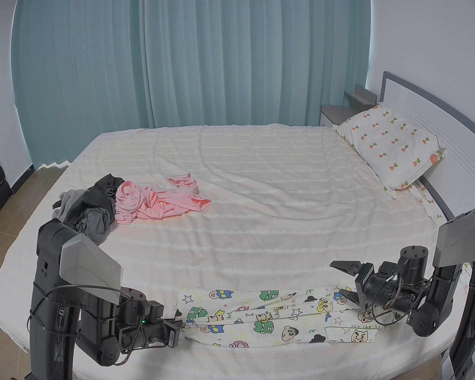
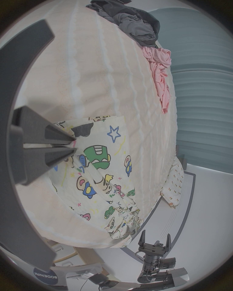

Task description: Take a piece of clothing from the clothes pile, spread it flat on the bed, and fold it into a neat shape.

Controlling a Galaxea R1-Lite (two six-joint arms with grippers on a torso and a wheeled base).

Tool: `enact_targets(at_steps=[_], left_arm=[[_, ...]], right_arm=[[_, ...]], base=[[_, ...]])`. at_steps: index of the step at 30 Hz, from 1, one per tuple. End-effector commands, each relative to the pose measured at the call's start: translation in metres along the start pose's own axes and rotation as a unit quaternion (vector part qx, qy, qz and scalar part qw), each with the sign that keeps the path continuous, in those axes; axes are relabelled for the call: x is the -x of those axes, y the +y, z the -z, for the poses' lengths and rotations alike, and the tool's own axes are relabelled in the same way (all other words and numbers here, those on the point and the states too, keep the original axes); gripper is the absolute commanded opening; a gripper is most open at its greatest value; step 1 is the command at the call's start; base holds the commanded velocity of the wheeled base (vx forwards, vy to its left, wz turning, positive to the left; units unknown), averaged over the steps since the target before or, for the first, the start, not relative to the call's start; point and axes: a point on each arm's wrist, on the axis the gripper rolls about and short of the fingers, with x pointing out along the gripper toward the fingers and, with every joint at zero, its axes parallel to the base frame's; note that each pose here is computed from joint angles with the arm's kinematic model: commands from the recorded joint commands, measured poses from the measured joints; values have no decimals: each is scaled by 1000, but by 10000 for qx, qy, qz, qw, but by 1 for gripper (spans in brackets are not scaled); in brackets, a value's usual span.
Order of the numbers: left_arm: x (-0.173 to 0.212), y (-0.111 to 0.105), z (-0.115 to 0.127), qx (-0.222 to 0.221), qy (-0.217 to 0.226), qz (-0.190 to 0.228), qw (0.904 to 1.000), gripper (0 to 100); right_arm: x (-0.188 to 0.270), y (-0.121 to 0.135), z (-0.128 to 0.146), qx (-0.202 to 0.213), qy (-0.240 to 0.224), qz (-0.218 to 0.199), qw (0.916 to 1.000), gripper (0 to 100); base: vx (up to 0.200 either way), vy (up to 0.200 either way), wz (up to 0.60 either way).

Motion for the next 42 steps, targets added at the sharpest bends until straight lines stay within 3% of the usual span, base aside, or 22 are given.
enact_targets(at_steps=[1,2,3,7,14,18,26,30,33,39,42], left_arm=[[-2,0,0,-4,-47,-9,10000,0],[-2,0,1,5,-32,-9,10000,0],[-2,0,1,13,-32,-9,10000,100],[1,1,1,62,-12,-19,10000,100],[19,7,-16,596,-383,-74,9975,100],[24,26,-33,859,-841,-328,9922,100],[-12,15,-49,1880,-338,-303,9811,100],[-30,4,-51,1837,199,-381,9820,100],[-43,-6,-47,1703,292,-553,9834,100],[-52,-9,-51,1635,254,-529,9848,100],[-52,-21,-49,1517,315,-427,9870,100]], right_arm=[[0,1,0,15,-10,-40,10000,100],[0,0,0,10,-4,-27,10000,100],[0,1,0,13,0,-36,10000,100],[1,1,1,11,66,-58,10000,100],[1,1,1,18,87,-68,9999,100],[1,1,1,18,80,-65,9999,100],[1,0,1,8,82,-43,10000,100],[1,-1,1,4,88,-29,10000,100],[0,-1,1,4,88,-29,10000,100],[0,-1,1,4,82,-26,10000,100],[0,-1,1,6,78,-33,10000,100]], base=[[0,0,0],[0,0,0],[0,0,0],[0,0,0],[0,0,0],[0,0,0],[0,0,0],[0,0,0],[0,0,0],[0,0,0],[0,0,0]])
